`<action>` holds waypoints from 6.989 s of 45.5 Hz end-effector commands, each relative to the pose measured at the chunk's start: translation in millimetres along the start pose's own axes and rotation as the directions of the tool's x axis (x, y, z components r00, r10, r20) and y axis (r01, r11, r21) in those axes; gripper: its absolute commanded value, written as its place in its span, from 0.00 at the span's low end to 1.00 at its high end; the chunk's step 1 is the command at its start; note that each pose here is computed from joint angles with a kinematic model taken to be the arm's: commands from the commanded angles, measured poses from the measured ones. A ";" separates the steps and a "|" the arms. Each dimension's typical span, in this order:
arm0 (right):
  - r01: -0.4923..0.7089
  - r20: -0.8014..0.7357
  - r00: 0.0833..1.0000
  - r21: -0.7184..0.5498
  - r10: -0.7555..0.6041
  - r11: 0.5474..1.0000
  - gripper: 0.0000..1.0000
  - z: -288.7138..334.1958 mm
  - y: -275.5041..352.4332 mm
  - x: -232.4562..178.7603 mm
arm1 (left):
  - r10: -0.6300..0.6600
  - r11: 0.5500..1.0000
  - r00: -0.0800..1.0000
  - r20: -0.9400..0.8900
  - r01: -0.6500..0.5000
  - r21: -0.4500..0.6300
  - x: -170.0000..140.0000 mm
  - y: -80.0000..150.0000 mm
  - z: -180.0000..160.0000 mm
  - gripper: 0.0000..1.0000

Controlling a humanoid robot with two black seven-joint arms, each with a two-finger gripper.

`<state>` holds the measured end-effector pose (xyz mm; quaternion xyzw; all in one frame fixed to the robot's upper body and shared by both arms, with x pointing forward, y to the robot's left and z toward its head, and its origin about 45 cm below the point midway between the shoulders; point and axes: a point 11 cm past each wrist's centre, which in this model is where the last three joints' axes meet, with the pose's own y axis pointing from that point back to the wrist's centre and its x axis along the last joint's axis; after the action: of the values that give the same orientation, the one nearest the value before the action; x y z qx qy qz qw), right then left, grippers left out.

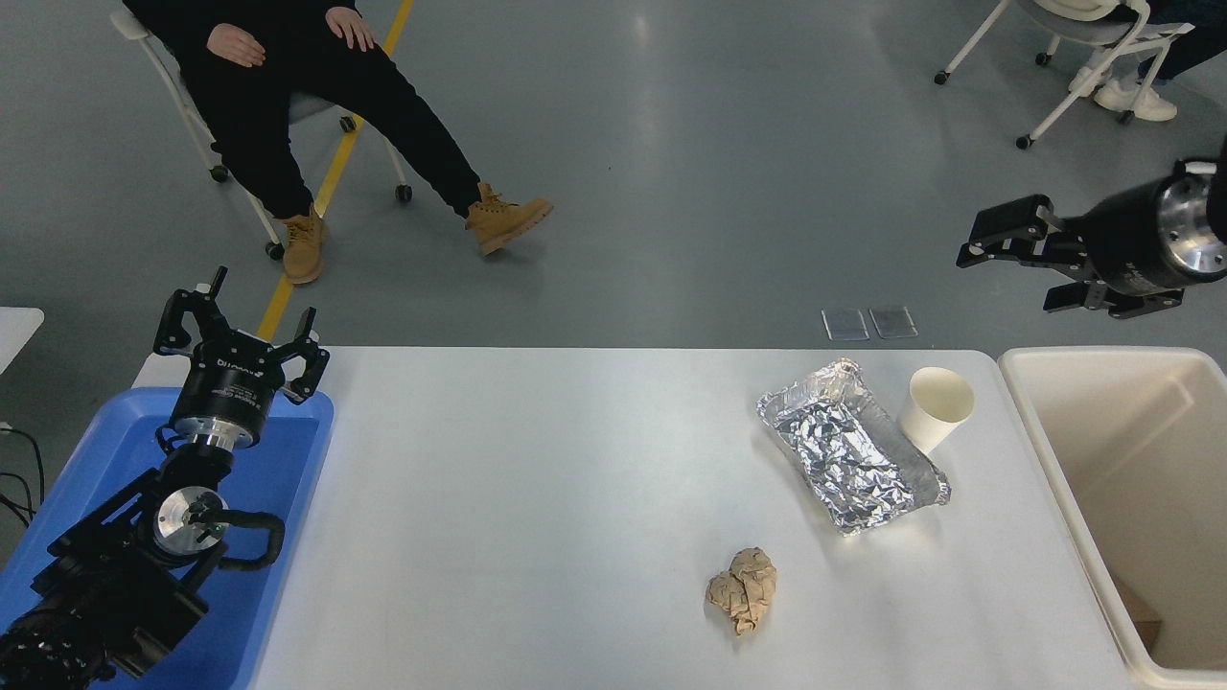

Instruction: Pick up paper cup place in dustbin

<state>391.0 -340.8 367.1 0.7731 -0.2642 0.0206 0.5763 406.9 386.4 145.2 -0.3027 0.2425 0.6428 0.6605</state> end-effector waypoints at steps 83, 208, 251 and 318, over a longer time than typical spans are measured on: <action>-0.463 -0.080 0.885 -0.253 0.458 0.850 0.98 152.1 -202.7 -69.9 | 0.000 1.000 1.000 0.000 0.000 0.000 0.0 0.0 0.0 0.99; -0.502 -0.075 0.863 -0.012 0.500 0.865 0.00 45.6 28.8 56.8 | 0.000 1.000 1.000 0.001 0.000 0.002 0.0 0.1 -0.3 0.99; -0.697 0.089 0.630 -0.373 0.771 0.612 0.00 211.5 -16.3 82.2 | 0.000 1.000 1.000 0.001 0.000 0.000 0.0 0.1 -0.2 0.99; -0.529 0.338 0.491 -0.616 0.802 0.584 0.23 348.4 -168.2 -141.9 | 0.001 1.000 1.000 0.001 -0.001 0.002 0.5 0.6 -0.6 0.99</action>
<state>245.8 -575.5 61.1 0.4062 -0.7193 -0.0510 0.5612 406.8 386.2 145.0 -0.3021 0.2426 0.6428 0.6609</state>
